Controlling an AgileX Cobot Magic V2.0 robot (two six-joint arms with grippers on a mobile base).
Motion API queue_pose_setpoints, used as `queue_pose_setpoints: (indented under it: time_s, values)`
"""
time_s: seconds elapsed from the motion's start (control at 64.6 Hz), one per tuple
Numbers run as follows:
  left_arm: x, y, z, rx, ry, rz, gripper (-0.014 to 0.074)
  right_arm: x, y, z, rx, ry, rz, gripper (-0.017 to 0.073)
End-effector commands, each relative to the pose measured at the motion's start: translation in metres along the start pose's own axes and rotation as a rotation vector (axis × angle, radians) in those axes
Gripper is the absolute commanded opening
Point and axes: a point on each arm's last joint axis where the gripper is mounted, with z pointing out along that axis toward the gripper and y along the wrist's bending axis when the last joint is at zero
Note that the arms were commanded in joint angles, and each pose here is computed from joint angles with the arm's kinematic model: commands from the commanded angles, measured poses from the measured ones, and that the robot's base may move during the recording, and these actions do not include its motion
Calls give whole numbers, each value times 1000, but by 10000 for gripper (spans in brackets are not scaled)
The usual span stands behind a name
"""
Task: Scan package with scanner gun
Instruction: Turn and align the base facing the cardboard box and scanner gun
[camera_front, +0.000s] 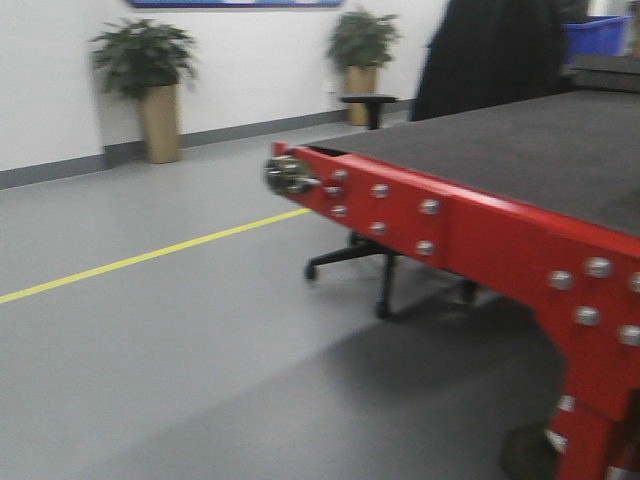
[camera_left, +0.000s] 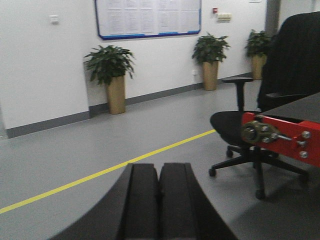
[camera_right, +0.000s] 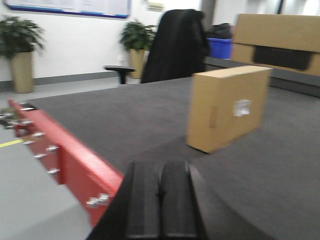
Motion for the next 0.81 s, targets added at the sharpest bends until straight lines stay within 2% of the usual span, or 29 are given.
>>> queue_pose_setpoints:
  time_s: [0.0, 0.79]
  values:
    - [-3, 0, 0, -1, -26, -5, -111, -2, 0, 0, 4, -23, -4, -154]
    - [-3, 0, 0, -1, -26, -5, -111, -2, 0, 0, 4, -23, -4, -154]
